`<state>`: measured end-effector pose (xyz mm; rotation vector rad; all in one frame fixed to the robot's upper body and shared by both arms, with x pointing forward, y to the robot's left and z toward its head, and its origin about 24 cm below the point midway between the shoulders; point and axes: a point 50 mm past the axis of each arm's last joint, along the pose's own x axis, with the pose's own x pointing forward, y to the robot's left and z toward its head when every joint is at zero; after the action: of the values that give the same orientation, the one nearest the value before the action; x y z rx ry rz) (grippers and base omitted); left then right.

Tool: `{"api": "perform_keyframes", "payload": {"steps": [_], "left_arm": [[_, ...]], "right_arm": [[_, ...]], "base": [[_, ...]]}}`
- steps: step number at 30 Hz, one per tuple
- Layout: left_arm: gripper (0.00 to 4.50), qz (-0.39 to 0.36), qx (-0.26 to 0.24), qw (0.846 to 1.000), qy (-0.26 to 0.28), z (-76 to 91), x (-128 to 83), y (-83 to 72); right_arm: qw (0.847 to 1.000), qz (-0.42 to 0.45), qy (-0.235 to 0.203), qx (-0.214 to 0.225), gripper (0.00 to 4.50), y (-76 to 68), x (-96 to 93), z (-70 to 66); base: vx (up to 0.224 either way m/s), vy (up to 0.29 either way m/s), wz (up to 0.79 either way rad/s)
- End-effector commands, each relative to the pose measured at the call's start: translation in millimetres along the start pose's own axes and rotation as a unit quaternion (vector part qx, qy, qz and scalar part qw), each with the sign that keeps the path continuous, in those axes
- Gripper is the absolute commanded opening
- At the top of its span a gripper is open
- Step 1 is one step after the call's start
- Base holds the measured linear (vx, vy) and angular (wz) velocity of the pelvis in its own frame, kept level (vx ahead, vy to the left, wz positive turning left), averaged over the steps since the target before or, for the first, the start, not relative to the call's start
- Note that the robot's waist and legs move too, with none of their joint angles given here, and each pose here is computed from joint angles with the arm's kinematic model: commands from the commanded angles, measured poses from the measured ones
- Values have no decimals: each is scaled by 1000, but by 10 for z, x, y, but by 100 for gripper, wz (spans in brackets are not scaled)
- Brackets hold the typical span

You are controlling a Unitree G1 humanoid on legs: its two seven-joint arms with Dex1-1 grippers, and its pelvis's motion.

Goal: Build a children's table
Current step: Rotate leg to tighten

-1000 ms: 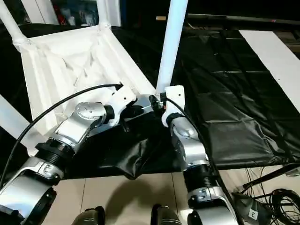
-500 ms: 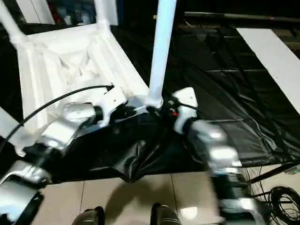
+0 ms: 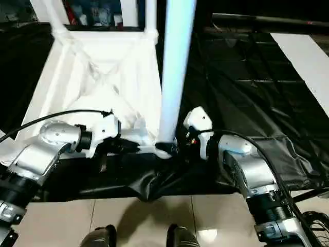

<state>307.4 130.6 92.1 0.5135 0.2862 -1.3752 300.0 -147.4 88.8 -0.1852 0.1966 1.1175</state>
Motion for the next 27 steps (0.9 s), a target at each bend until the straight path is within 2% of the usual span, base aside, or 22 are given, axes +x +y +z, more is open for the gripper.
{"api": "perform_keyframes", "payload": {"steps": [1, 4, 6, 13, 22, 27], "left_arm": [[0, -42, -8, 999, -3, -41, 101, -115], [0, -39, -7, 999, -1, -47, 92, -106], [0, -38, -7, 999, 0, -49, 86, -99], [0, -33, -9, 999, 0, -38, 75, -98], [0, -28, -10, 1000, 1, -43, 75, -88], [0, 45, -33, 998, 7, -73, 123, 53]], "right_arm": [[1000, 17, 13, -11, 384, 45, -9, -24], [1000, 20, 19, -10, 348, 45, -5, -47], [999, 22, 22, -10, 342, 46, -3, -60], [999, 29, 26, -9, 276, 58, 19, -81], [999, 28, 26, -3, 260, 59, 40, -96], [998, -59, 21, 25, 260, 57, 151, -183]], "base": [[0, 0, 0], [0, 0, 0], [0, 0, 0], [0, 0, 0], [0, 0, 0], [0, 0, 0]]}}
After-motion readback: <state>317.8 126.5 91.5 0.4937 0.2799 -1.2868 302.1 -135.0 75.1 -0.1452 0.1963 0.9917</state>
